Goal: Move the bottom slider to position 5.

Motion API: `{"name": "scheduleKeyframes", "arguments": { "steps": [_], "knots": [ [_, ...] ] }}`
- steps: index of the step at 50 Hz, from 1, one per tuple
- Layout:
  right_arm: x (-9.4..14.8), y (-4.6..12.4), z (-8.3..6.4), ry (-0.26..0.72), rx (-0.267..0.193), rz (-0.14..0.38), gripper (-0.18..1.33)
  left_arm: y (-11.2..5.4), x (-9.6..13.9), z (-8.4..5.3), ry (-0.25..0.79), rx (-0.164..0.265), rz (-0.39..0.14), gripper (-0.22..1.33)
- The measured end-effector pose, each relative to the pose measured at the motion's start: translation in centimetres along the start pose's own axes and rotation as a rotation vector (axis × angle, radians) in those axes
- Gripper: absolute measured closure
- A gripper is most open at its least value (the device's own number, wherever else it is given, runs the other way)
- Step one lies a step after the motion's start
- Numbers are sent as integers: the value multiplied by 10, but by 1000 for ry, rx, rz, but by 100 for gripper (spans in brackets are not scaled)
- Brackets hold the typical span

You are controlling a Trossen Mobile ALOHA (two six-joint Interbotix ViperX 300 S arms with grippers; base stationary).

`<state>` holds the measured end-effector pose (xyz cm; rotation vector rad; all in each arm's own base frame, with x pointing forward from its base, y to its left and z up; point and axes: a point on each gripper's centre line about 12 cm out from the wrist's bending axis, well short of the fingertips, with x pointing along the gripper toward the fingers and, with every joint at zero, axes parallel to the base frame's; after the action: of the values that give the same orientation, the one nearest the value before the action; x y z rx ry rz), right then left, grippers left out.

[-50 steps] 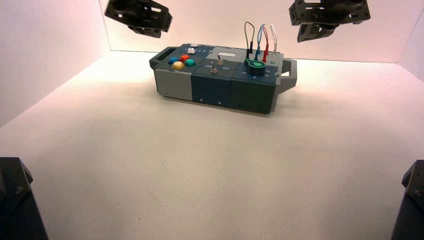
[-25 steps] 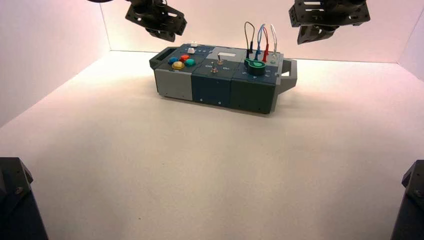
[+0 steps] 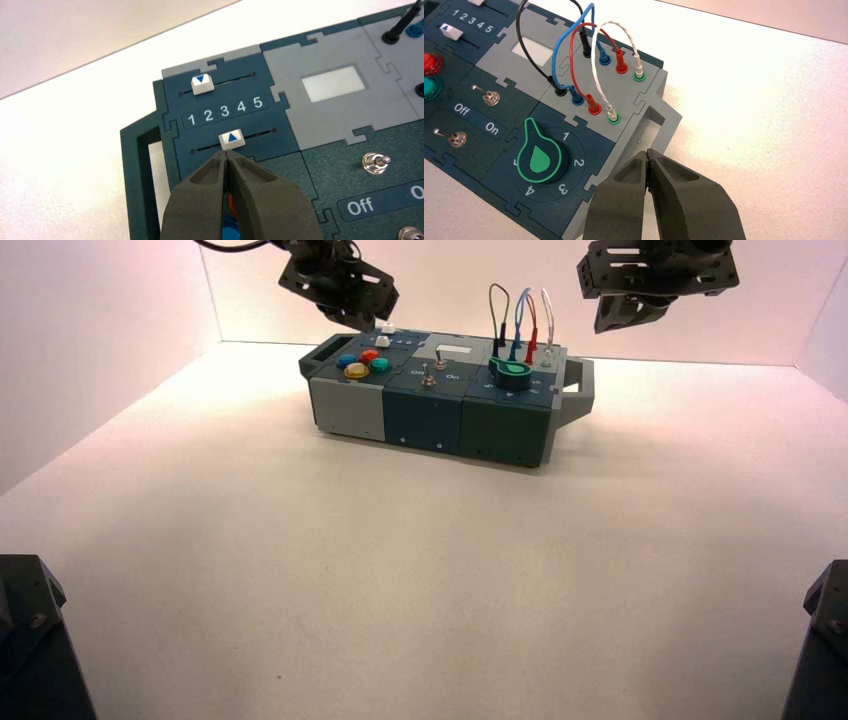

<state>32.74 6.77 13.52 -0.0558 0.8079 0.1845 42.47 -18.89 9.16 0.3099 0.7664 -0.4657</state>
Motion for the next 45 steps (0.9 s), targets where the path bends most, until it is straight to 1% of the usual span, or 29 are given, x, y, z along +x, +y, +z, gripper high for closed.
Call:
{"name": "scheduleKeyframes", "arguments": {
  "steps": [5,6,16,21,26,45],
  "knots": [
    [0,1,0,0,-1,1,129,0,3,-1,5,1,-1,127],
    [0,1,0,3,-3,1,129,-1,6,-4,12,4,-2,127],
    [0,0,0,5,-2,1,129,-1,12,-4,17,20,-3,127],
    [0,1,0,5,-1,2,128,2,13,-4,16,16,1,128],
    [0,1,0,6,-1,2,129,6,15,-6,21,10,6,127],
    [0,1,0,6,-1,2,128,8,23,-3,17,18,9,128]
  ]
}}
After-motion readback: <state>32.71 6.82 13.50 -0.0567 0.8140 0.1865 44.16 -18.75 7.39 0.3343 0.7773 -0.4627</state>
